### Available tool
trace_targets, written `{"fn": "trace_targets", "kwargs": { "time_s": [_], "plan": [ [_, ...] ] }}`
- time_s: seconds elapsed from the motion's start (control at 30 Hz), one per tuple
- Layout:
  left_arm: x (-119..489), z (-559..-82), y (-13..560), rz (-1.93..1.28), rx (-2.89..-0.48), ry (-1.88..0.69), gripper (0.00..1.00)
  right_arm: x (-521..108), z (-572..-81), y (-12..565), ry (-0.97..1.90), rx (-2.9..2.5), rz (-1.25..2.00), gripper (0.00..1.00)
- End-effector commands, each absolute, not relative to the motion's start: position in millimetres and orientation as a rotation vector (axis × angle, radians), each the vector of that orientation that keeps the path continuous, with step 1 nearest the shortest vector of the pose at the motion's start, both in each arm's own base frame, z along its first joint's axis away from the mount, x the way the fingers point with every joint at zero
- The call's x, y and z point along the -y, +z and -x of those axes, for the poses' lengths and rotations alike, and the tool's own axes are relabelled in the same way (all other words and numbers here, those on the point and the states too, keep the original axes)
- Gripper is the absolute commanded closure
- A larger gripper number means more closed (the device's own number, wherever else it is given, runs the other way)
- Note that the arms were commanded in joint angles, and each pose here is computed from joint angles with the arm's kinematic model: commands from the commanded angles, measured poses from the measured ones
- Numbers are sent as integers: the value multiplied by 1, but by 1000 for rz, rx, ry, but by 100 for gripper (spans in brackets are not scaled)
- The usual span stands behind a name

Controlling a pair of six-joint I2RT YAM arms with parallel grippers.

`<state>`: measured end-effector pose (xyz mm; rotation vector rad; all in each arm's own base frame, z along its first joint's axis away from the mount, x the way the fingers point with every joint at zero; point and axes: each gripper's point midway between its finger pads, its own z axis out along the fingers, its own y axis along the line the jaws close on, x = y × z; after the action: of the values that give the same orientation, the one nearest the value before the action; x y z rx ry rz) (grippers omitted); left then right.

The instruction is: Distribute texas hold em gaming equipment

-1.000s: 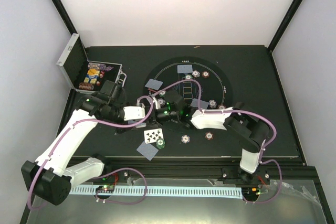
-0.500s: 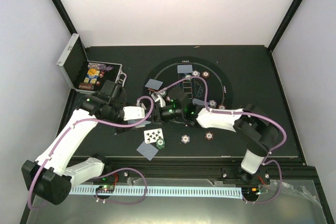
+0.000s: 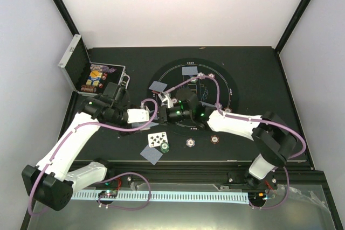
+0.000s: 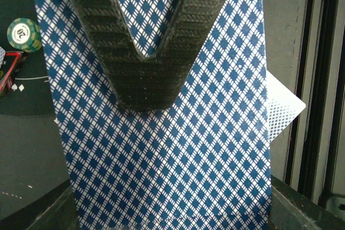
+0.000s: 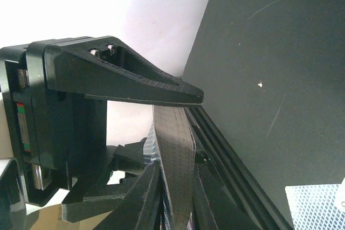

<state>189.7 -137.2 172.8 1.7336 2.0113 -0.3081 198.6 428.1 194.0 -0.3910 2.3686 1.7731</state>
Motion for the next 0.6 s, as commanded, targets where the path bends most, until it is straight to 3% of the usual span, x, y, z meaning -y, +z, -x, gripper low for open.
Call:
{"fn": "trace_targets", "kwargs": {
  "time_s": [0.0, 0.23, 0.57],
  "plan": [
    [136, -191, 180, -1715, -1999, -283, 98, -415, -210, 191, 1650, -2415, 373, 91],
    [133, -191, 176, -1719, -2011, -269, 99, -396, -226, 199, 1596, -2408, 381, 93],
    [133, -193, 173, -1722, -2015, -261, 99, -396, -226, 197, 1662, -2401, 367, 88]
  ]
}}
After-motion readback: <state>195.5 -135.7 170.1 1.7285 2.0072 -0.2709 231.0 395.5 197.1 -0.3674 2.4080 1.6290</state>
